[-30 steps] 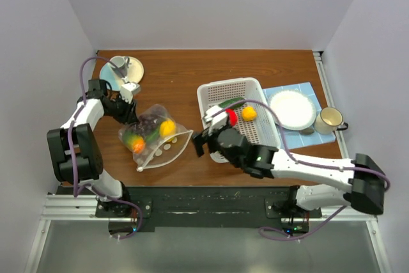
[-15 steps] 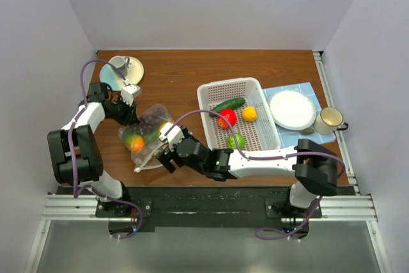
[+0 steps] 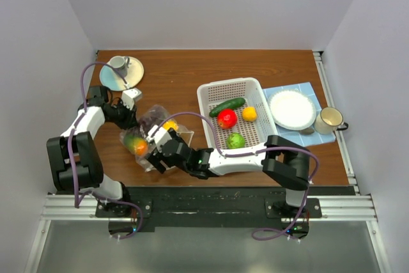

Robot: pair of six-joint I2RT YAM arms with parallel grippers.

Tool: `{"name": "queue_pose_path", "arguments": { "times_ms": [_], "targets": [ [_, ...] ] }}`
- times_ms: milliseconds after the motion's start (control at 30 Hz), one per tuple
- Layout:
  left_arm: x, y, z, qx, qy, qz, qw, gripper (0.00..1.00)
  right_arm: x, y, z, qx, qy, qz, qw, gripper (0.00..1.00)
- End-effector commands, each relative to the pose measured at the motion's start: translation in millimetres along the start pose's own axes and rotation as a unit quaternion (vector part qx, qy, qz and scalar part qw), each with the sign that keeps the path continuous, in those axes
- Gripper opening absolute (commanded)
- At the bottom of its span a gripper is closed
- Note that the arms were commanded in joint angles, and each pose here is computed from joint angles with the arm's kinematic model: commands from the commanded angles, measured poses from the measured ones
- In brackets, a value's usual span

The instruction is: Open the zip-top bag and remove the fake food

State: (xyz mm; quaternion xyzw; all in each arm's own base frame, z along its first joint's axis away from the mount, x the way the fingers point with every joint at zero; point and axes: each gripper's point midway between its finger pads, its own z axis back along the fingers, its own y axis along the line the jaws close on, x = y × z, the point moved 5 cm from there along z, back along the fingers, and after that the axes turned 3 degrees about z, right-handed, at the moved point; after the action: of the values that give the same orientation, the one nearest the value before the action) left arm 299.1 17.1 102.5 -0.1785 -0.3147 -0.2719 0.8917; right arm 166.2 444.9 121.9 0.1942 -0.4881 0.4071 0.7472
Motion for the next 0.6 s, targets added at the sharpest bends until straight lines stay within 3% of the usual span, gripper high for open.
{"name": "queue_pose_path", "arguments": {
  "times_ms": [0, 167, 400, 567],
  "targets": [
    [-2, -5, 3, -0.007, 0.004, -0.012, 1.000, 0.24, 16, -6, 10, -0.003, -0.027, -0.014, 1.000, 0.89],
    [-3, -4, 3, -0.005, 0.008, -0.013, 1.000, 0.24, 9, -9, 13, -0.009, -0.022, -0.005, 1.000, 0.89],
    [-2, -2, 2, -0.005, 0.011, -0.013, 1.000, 0.24, 22, -18, 61, 0.024, -0.055, -0.025, 0.998, 0.90],
    [-1, 0, 2, -0.004, 0.010, -0.012, 1.000, 0.24, 11, -21, 66, 0.025, -0.044, -0.017, 0.999, 0.89]
  ]
}}
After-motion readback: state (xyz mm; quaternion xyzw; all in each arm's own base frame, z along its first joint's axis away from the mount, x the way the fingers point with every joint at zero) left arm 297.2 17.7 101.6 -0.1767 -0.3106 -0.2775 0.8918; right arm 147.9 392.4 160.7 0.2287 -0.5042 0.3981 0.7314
